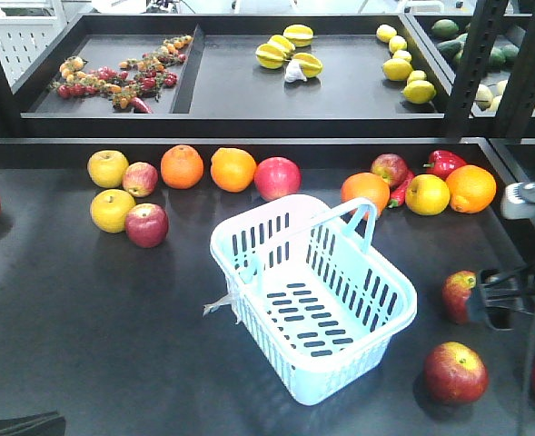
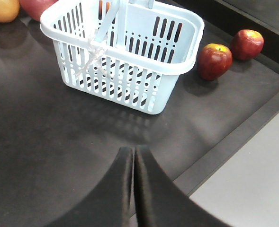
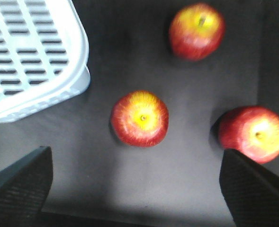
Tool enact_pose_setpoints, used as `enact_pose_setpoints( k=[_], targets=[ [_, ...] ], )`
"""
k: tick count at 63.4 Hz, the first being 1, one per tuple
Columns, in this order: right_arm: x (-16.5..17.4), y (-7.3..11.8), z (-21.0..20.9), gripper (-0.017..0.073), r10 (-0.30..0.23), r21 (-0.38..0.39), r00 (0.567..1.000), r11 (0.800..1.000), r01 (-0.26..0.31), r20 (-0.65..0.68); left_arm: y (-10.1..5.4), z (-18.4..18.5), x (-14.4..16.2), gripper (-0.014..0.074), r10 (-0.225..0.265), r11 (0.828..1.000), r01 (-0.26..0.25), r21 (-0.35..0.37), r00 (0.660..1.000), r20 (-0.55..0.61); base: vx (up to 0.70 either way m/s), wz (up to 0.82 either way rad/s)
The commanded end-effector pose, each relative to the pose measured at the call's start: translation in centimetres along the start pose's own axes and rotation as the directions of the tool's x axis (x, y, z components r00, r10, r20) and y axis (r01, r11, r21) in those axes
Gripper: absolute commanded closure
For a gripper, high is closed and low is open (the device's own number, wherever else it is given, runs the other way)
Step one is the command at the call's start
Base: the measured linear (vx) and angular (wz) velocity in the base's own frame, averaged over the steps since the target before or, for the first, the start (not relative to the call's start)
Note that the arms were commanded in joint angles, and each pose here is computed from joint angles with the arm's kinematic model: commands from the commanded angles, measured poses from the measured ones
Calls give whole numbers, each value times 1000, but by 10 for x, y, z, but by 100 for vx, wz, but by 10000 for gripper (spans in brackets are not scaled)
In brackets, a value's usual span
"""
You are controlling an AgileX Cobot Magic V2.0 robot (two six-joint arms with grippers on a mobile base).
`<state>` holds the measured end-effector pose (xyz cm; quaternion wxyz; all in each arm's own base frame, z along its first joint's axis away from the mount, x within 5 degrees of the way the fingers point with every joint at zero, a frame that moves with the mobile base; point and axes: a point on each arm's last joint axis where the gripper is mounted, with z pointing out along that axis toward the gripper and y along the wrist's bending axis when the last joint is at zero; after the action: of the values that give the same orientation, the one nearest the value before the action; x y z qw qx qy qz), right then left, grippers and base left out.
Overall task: Pick three apples into basket with both arms
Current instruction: 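Reach the right gripper down onto the red apple nearest the robot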
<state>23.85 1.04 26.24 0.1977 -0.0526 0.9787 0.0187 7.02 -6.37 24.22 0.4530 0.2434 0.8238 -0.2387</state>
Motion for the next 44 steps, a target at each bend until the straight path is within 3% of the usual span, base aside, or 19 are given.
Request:
enact_pose_setpoints(
  k=[1, 23, 44],
  targets=[
    [-16, -3, 11, -106, -9, 10, 1000, 1000, 9, 13, 0, -3, -13, 601, -25, 1000, 25, -6, 996, 87, 0, 0],
    [-38, -7, 77, -95, 10, -10, 986, 1000, -12, -164, 0, -3, -13, 601, -25, 1000, 25, -6, 996, 87, 0, 0],
    [-32, -9, 122, -90, 17, -20, 958, 1000, -24, -287, 0, -3, -13, 601, -25, 1000, 25, -6, 996, 87, 0, 0]
  ],
)
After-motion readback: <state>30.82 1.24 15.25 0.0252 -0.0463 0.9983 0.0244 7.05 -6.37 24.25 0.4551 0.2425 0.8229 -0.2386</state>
